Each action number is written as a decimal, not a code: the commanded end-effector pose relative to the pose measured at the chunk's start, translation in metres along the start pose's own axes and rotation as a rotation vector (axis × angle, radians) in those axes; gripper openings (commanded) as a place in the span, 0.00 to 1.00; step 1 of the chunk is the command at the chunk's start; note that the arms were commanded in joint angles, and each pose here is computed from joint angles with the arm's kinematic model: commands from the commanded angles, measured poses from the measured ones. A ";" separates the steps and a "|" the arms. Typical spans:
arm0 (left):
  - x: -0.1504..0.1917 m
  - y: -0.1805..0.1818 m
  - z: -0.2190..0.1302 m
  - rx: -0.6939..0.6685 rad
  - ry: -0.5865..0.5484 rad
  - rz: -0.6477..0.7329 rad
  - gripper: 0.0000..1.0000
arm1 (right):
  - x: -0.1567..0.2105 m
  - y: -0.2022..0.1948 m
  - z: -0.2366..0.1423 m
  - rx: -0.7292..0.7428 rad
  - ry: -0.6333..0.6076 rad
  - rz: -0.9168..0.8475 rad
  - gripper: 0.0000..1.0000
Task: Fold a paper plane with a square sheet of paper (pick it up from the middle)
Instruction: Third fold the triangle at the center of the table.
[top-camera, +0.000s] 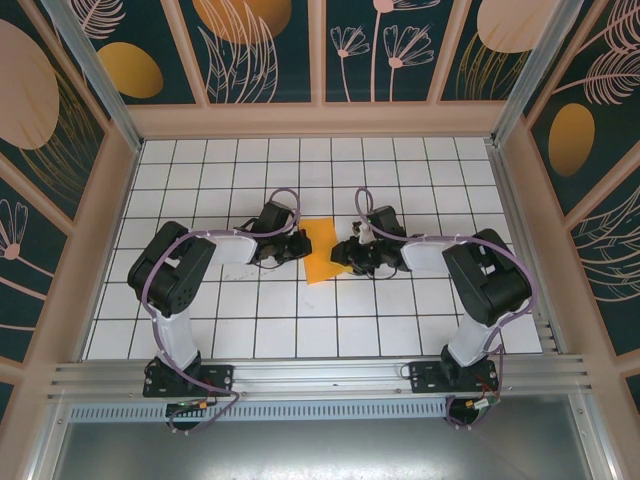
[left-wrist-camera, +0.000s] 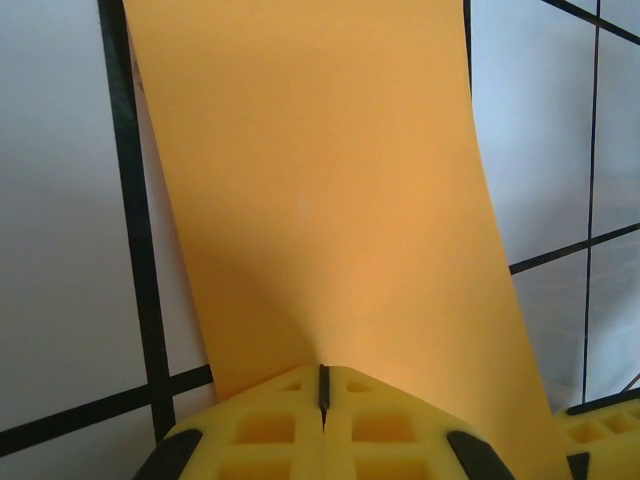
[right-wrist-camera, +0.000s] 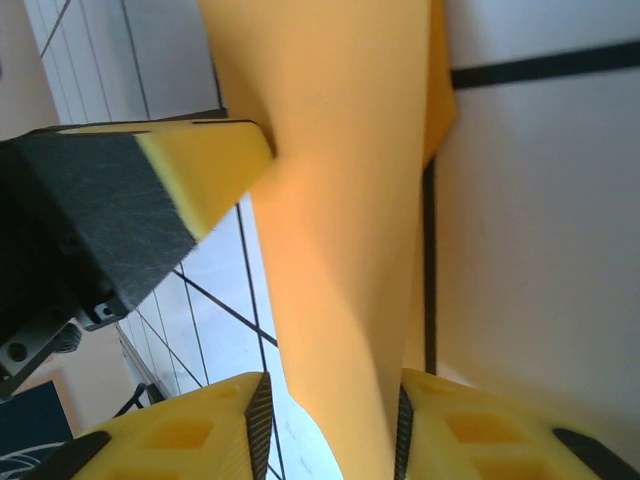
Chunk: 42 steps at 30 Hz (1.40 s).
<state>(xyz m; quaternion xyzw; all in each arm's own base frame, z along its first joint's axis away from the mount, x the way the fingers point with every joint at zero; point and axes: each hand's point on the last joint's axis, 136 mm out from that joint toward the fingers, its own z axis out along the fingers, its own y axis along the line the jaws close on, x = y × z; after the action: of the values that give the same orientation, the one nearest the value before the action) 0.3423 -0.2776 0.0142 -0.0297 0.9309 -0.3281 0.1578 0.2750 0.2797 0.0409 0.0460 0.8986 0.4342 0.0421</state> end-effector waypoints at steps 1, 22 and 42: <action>0.019 0.031 -0.002 -0.114 0.039 -0.015 0.00 | 0.011 -0.003 -0.005 0.002 0.016 0.032 0.33; -0.016 -0.030 -0.024 0.080 -0.062 0.073 0.10 | 0.017 -0.014 -0.009 0.072 0.027 0.061 0.01; 0.001 0.026 0.005 -0.131 0.012 0.050 0.00 | 0.001 0.030 -0.005 -0.065 0.011 -0.005 0.01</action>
<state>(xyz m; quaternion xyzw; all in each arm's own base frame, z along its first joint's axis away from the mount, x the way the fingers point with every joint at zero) 0.3511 -0.2717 0.0155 -0.0139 0.9377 -0.2980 0.1782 0.2603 0.2730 0.0337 0.0701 0.9063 0.4168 0.0094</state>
